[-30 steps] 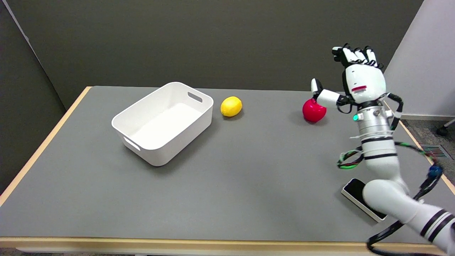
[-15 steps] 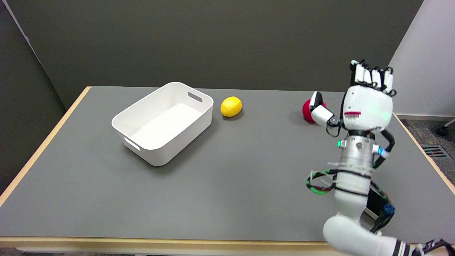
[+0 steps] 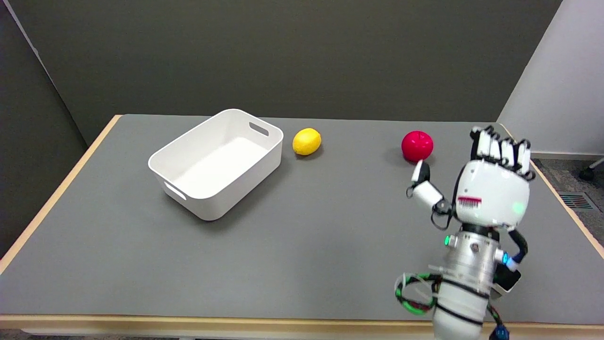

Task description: Pick up the chalkboard eraser.

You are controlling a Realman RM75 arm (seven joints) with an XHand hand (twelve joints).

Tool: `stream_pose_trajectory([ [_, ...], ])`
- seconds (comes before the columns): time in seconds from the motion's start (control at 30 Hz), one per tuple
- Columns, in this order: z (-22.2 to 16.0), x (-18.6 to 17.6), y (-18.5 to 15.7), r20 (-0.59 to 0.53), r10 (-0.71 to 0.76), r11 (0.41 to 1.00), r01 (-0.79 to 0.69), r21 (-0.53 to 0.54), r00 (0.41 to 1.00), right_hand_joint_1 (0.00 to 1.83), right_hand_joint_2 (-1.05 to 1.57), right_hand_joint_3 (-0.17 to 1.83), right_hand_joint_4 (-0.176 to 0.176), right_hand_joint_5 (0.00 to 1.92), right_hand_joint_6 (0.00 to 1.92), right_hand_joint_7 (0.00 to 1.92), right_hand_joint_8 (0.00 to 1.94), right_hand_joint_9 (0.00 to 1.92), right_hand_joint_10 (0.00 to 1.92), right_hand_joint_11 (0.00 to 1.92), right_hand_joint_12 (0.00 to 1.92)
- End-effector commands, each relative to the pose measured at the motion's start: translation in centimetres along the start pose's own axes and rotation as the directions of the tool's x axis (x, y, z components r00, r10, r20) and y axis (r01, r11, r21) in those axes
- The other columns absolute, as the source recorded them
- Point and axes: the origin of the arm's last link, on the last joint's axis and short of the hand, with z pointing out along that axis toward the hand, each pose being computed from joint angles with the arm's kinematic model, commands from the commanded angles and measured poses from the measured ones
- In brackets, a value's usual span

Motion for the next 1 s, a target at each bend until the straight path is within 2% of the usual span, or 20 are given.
stream_pose_trajectory([
  [0.03,-8.6,0.0,2.7,0.174,-0.051,0.998,0.056,-0.02,0.983,0.47,0.65,0.92,-0.117,0.27,0.56,0.39,0.61,0.29,0.96,0.07,1.26],
  [0.2,-9.7,0.1,3.9,0.207,-0.088,0.996,0.091,-0.002,0.974,0.46,0.65,0.92,-0.124,0.25,0.53,0.34,0.58,0.25,0.91,0.06,1.23],
  [0.3,-10.5,-0.1,4.9,0.233,-0.132,0.991,0.134,0.011,0.964,0.52,0.68,0.82,-0.126,0.25,0.5,0.34,0.54,0.22,0.94,0.04,1.26],
  [0.37,-11.0,-0.3,5.5,0.24,-0.164,0.986,0.162,0.027,0.957,0.51,0.68,0.81,-0.128,0.24,0.49,0.31,0.51,0.2,0.92,0.03,1.25],
  [0.53,-11.9,-0.6,7.0,0.254,-0.148,0.989,0.143,0.039,0.956,0.47,0.68,0.81,-0.13,0.22,0.46,0.28,0.48,0.17,0.88,0.0,1.22],
  [1.0,-10.6,-0.9,8.8,0.214,-0.168,0.985,0.159,0.06,0.962,0.45,0.67,0.81,-0.124,0.21,0.45,0.26,0.45,0.15,0.85,0.0,1.23],
])
